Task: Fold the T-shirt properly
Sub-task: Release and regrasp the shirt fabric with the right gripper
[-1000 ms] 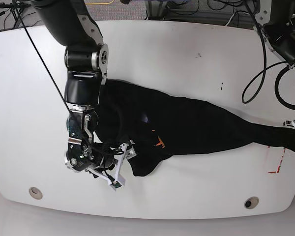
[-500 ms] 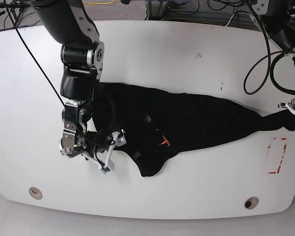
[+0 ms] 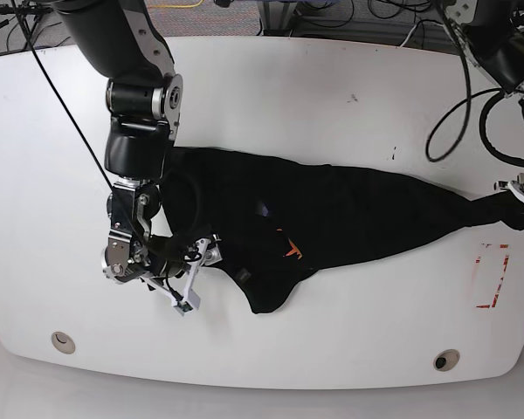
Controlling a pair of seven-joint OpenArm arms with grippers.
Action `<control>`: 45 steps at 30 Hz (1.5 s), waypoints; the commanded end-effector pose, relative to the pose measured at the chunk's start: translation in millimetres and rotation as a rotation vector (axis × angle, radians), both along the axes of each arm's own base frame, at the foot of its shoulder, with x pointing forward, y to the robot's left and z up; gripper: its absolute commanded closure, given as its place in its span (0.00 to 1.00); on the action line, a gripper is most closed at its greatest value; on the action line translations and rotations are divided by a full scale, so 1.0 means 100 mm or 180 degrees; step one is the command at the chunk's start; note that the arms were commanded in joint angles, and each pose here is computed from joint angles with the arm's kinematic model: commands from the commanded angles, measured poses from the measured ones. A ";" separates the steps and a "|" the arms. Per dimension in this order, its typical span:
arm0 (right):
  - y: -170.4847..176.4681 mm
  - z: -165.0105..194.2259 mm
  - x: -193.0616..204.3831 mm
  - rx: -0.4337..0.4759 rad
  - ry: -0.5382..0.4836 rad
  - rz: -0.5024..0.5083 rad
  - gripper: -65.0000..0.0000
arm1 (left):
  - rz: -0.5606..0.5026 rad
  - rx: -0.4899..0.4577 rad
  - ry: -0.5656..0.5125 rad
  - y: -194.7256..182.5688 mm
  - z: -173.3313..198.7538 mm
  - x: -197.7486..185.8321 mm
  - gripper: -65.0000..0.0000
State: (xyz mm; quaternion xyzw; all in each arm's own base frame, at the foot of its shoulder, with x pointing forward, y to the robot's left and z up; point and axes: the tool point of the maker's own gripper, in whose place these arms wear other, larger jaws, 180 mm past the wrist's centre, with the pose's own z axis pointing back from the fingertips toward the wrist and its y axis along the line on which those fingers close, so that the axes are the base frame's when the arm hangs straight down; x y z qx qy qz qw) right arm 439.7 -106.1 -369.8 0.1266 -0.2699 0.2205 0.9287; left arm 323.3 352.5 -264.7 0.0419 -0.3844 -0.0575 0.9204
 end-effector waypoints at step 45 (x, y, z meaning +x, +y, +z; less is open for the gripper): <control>-0.08 -0.13 0.19 0.1104 -0.0487 -0.0778 0.15 | -0.0040 0.0085 -0.0236 0.03 0.24 0.11 0.97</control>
